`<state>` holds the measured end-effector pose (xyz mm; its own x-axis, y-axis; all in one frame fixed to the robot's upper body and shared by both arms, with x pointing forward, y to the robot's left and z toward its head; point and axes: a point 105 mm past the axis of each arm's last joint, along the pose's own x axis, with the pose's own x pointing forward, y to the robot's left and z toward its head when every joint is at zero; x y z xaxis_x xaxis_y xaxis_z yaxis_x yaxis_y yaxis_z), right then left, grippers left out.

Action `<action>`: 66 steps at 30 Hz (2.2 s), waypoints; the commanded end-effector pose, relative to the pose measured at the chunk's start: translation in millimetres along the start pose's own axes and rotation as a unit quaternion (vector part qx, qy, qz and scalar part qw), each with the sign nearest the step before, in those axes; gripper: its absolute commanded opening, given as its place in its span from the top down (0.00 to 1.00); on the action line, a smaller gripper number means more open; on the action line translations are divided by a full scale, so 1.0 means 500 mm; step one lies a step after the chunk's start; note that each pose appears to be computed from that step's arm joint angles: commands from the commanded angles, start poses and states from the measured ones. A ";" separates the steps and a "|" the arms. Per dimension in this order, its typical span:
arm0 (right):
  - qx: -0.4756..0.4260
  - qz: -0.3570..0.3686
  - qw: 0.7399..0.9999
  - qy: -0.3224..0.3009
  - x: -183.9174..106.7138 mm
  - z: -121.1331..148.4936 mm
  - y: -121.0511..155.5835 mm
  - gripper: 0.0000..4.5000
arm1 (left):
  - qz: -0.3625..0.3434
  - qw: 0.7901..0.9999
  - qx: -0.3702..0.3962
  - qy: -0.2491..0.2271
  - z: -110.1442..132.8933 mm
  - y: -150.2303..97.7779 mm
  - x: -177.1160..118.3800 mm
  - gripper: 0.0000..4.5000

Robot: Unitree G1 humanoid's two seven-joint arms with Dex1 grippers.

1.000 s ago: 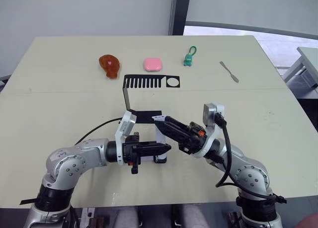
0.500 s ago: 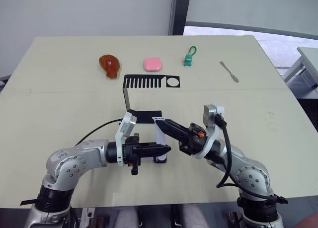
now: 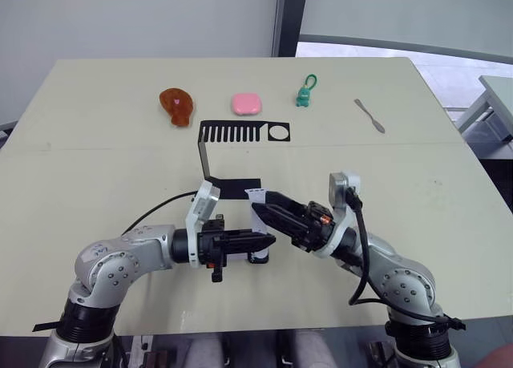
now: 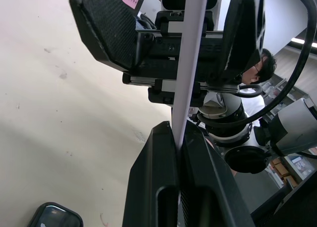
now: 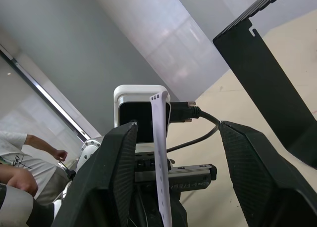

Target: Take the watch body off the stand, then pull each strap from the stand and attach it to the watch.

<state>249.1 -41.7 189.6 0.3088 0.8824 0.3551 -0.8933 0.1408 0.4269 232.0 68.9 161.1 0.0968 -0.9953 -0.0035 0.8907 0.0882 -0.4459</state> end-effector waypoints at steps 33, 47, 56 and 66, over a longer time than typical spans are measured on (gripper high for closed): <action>-0.004 0.051 0.999 -0.017 0.012 0.014 0.033 0.99 | -0.010 1.000 0.015 0.003 0.003 -0.012 0.003 1.00; -0.054 0.058 0.997 -0.003 0.000 0.044 0.039 1.00 | 0.010 0.992 0.118 0.044 -0.003 -0.020 -0.046 0.49; -0.218 -0.005 0.973 0.079 -0.114 0.092 0.020 1.00 | 0.165 0.942 0.283 0.072 0.021 0.012 -0.236 0.01; -0.304 -0.095 0.928 0.192 -0.274 0.083 -0.025 1.00 | 0.260 0.903 0.333 0.080 0.016 0.023 -0.340 0.01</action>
<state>234.3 -175.7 161.1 0.4478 0.8925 -0.0548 -0.8935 0.4443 -0.0649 230.3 240.8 152.9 0.5483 -0.7937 -0.2636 0.8323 0.4868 0.2652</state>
